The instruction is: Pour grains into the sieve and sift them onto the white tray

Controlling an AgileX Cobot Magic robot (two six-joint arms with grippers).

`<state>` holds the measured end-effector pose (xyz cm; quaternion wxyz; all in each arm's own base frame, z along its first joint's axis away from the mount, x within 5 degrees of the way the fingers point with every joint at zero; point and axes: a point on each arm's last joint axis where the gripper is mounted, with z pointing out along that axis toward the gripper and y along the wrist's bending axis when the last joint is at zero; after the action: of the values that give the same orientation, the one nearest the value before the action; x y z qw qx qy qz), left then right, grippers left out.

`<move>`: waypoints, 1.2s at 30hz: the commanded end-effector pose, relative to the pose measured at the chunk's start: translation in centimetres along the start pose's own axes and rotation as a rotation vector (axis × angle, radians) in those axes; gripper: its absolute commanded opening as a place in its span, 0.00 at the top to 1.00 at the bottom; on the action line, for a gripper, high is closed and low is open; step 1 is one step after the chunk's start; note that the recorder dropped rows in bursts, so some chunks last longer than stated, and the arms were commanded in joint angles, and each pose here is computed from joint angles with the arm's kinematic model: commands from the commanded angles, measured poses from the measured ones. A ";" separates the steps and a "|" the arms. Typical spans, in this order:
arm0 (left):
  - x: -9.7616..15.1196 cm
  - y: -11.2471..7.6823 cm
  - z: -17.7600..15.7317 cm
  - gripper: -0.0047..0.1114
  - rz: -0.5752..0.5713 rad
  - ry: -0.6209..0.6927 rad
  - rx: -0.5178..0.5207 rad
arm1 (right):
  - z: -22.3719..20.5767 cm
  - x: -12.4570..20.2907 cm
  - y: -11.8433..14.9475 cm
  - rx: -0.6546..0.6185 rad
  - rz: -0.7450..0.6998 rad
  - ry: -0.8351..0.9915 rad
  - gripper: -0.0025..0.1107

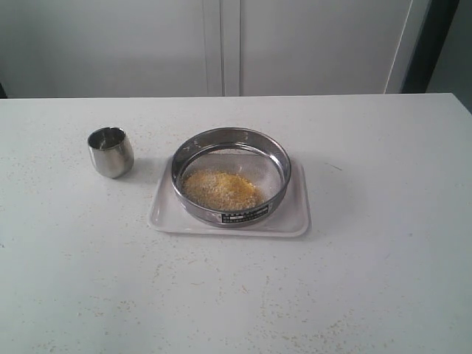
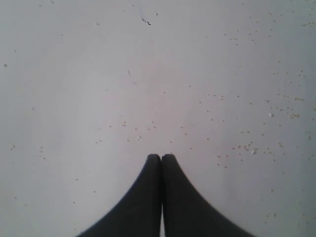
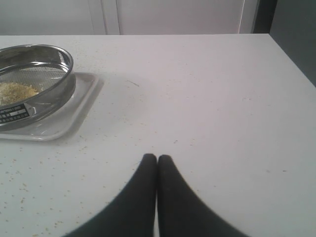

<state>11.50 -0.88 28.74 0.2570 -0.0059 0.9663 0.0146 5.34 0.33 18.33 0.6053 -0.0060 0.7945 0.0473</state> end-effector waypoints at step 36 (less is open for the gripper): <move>0.3 0.0 0.0 0.96 -0.006 0.011 0.000 | -0.8 -3.6 0.6 -0.032 -0.184 -0.431 0.98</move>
<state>11.50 -0.88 28.74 0.2570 -0.0059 0.9663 0.0146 5.52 0.74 22.08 0.7580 -0.0735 0.6480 0.0121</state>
